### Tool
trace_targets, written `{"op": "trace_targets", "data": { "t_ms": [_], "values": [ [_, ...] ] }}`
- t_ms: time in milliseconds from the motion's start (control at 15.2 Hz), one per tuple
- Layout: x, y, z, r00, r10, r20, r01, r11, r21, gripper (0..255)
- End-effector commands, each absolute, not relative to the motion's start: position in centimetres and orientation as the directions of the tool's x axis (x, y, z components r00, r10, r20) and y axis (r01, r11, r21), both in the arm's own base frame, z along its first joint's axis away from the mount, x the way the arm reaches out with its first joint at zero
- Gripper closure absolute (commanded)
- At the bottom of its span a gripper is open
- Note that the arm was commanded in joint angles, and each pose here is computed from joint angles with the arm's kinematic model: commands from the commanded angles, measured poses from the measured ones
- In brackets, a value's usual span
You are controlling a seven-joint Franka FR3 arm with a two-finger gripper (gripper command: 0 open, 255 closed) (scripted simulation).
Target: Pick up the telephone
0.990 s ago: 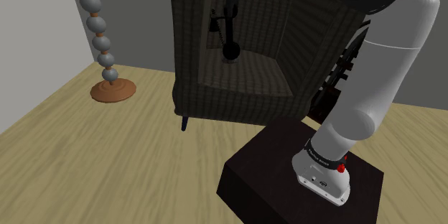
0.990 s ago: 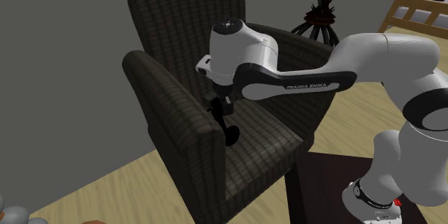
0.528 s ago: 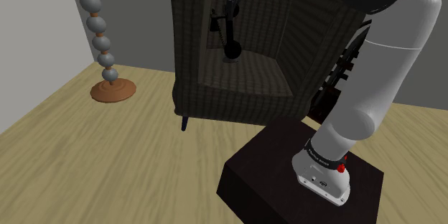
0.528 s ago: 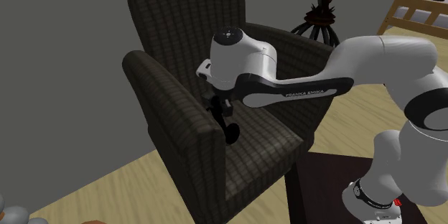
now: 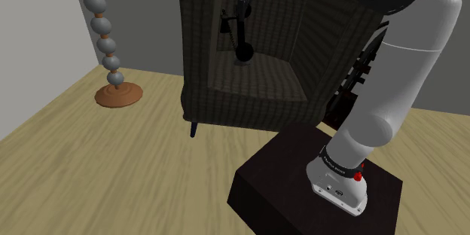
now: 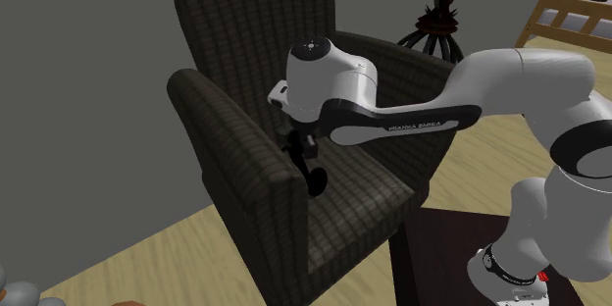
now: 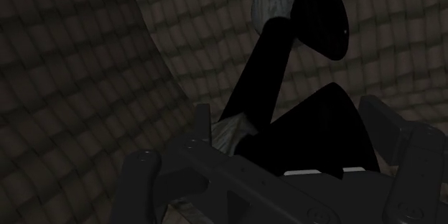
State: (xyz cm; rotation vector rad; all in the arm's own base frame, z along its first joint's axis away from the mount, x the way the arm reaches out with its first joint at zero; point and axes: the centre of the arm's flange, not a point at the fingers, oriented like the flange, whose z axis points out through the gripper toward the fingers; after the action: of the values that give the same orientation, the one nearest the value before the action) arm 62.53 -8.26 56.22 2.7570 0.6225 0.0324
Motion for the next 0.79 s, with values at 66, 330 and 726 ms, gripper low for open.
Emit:
{"op": "trace_targets", "data": {
  "t_ms": [66, 330, 726],
  "values": [
    [63.6, -6.8, 56.5, 0.898, 0.439, -0.007, 0.425, -0.864, 0.271, 255],
    [63.6, -6.8, 58.6, 0.898, 0.439, -0.007, 0.425, -0.864, 0.271, 255],
    [63.6, -6.8, 61.7, 0.898, 0.439, -0.007, 0.425, -0.864, 0.271, 255]
  ]
}}
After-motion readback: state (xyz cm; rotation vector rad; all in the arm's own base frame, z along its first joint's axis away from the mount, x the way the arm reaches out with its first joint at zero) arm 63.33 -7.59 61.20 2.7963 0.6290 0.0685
